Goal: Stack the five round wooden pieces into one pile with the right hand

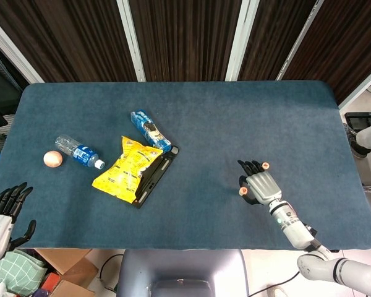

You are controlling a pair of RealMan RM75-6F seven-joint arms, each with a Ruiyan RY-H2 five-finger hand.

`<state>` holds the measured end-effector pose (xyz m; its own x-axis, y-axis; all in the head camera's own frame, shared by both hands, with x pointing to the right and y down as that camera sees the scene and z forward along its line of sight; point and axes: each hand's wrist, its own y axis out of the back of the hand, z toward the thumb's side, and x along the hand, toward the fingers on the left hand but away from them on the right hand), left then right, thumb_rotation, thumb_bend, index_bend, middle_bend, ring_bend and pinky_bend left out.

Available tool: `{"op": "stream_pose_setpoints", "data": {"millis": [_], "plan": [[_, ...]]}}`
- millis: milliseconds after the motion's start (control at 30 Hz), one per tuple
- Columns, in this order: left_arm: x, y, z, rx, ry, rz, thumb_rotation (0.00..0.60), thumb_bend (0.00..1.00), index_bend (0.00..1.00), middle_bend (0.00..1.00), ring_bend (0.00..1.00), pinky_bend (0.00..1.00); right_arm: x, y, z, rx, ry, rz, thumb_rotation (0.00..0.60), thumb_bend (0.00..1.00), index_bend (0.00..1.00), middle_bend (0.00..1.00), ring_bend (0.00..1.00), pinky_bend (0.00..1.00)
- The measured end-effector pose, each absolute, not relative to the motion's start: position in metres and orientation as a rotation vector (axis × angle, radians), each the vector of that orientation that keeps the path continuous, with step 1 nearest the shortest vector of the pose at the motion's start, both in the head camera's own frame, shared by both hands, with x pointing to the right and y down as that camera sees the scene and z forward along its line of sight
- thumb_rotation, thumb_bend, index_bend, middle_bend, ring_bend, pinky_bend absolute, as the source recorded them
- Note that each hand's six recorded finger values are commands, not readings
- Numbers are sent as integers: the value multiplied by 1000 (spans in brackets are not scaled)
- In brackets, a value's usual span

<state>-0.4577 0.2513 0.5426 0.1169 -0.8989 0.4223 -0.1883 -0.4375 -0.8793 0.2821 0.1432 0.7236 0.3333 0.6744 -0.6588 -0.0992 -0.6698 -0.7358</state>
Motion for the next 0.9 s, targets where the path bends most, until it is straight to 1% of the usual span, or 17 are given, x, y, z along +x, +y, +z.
{"op": "stream_pose_setpoints", "data": {"millis": [300, 400, 500, 667, 900], "plan": [[-454, 253, 543, -1774, 1060, -1353, 600, 483, 0, 0, 16, 92, 282, 145, 723, -1902, -501, 1408, 600, 458, 503, 2, 0, 0], [-452, 255, 541, -1817, 1050, -1333, 600, 483, 0, 0, 16, 92, 283, 144, 720, -1899, -514, 1398, 600, 458, 453, 3, 0, 0], [-454, 255, 540, -1816, 1048, -1335, 600, 483, 0, 0, 15, 92, 287, 141, 712, -1894, -562, 1386, 600, 442, 445, 3, 0, 0], [-456, 253, 541, -1776, 1051, -1351, 600, 483, 0, 0, 15, 93, 316, 127, 702, -1859, -686, 1419, 600, 434, 447, 3, 0, 0], [-454, 253, 547, -1758, 1036, -1371, 600, 484, 0, 0, 16, 93, 355, 100, 719, -1790, -727, 1569, 600, 433, 472, 3, 0, 0]]}}
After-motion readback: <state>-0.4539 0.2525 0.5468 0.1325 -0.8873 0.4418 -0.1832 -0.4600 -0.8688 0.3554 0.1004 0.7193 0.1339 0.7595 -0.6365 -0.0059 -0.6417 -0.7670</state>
